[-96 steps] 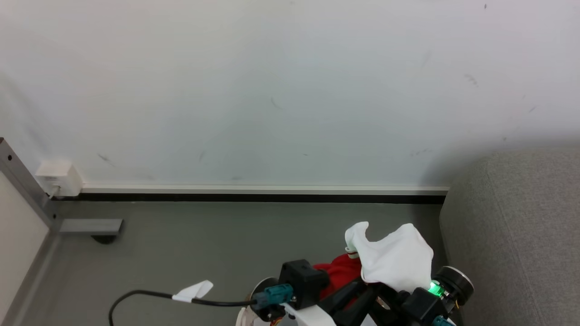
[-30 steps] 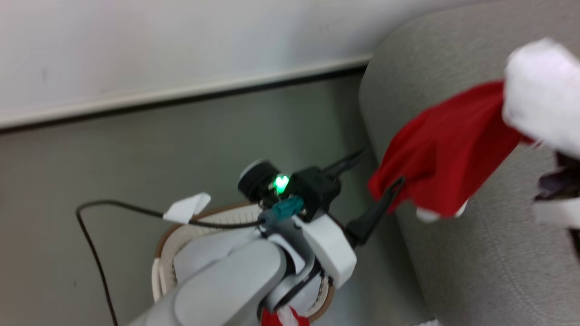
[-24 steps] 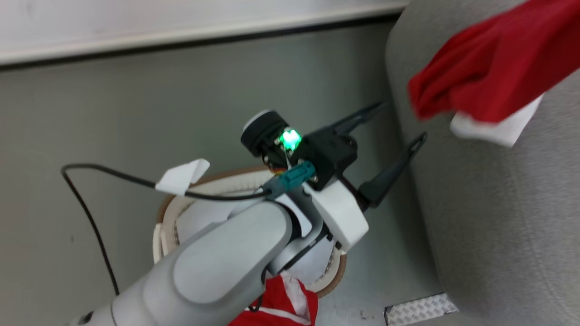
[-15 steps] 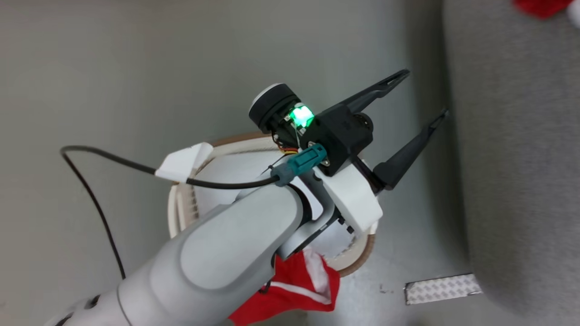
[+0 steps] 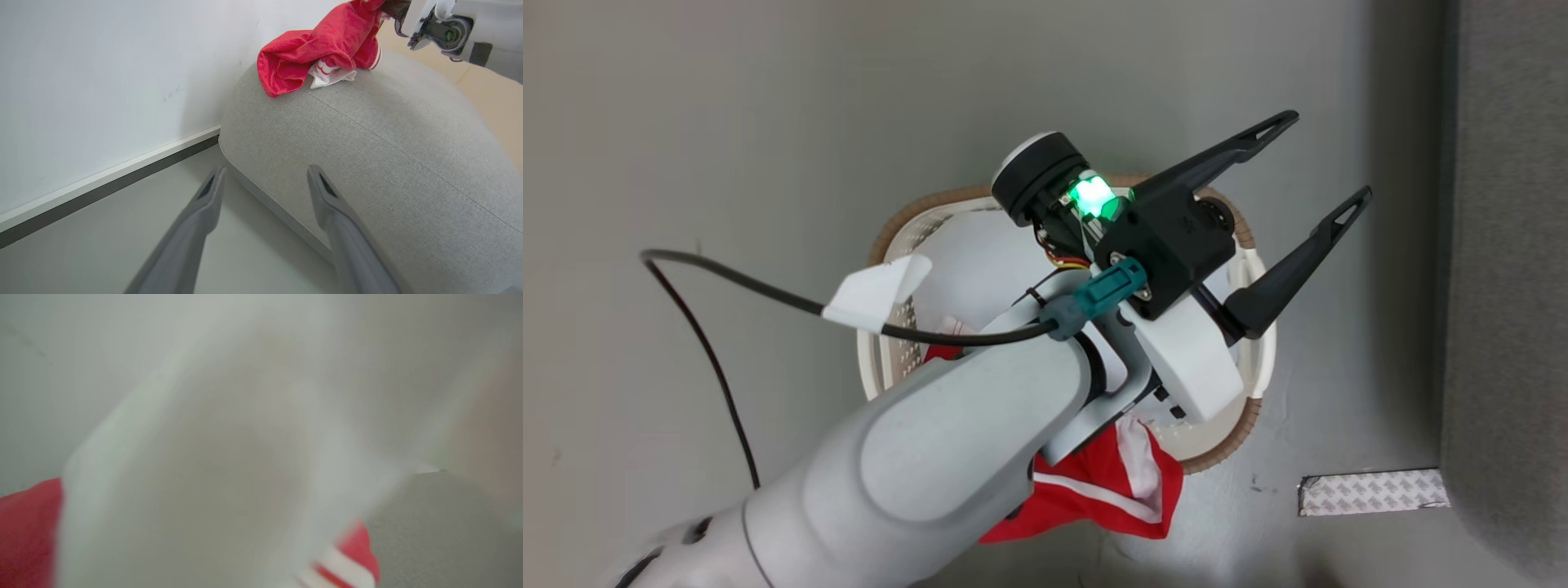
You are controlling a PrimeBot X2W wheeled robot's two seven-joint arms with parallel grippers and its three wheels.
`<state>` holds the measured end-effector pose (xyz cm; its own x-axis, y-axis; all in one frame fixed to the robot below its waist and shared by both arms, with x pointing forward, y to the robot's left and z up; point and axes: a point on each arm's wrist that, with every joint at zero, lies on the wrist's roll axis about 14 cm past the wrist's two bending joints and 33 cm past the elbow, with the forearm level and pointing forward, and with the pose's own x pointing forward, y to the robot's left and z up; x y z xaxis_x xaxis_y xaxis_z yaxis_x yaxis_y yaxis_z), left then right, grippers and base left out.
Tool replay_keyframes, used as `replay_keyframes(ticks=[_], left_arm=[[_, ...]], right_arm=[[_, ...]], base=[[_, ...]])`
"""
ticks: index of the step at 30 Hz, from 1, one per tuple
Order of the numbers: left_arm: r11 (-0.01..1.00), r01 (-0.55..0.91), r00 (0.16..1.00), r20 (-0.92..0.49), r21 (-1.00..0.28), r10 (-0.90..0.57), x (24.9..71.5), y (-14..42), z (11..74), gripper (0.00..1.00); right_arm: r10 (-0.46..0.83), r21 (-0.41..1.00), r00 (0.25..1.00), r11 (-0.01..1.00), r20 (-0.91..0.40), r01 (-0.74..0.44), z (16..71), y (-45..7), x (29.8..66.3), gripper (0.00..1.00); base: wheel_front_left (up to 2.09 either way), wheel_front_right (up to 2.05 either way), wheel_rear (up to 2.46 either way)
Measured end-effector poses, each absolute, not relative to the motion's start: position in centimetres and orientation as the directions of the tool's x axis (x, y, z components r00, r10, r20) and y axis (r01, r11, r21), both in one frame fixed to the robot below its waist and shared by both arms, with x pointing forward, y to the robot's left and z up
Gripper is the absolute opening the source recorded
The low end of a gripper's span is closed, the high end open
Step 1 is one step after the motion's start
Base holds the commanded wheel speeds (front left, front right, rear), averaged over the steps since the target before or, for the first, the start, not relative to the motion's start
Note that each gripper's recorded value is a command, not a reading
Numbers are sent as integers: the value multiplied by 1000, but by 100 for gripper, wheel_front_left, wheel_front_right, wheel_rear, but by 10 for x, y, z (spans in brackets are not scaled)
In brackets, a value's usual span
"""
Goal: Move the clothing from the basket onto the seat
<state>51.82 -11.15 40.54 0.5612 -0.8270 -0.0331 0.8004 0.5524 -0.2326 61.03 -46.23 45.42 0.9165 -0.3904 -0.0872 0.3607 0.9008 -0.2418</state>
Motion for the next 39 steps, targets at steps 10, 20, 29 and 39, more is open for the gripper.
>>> replay_keyframes(ticks=[10, 20, 29, 39], left_arm=[[588, 781, 588, -73, -211, -806, 520, -100, 399, 100], [635, 747, 635, -72, -195, -769, 503, -86, 427, 100], [721, 661, 723, -79, -209, -686, 466, -55, 454, 100], [833, 536, 835, -54, -139, -547, 427, -4, 484, 100]], right_arm=[[-515, -219, 837, 852, -185, 476, 394, -480, 566, 100], [-467, -206, 840, 882, -276, 423, 385, -445, 505, 100], [-399, -201, 898, 910, -184, 363, 431, -404, 432, 100], [-244, -162, 970, 957, -5, 240, 491, -332, 386, 100]], base=[[0, 0, 0], [0, 0, 0], [0, 0, 0], [0, 0, 0]])
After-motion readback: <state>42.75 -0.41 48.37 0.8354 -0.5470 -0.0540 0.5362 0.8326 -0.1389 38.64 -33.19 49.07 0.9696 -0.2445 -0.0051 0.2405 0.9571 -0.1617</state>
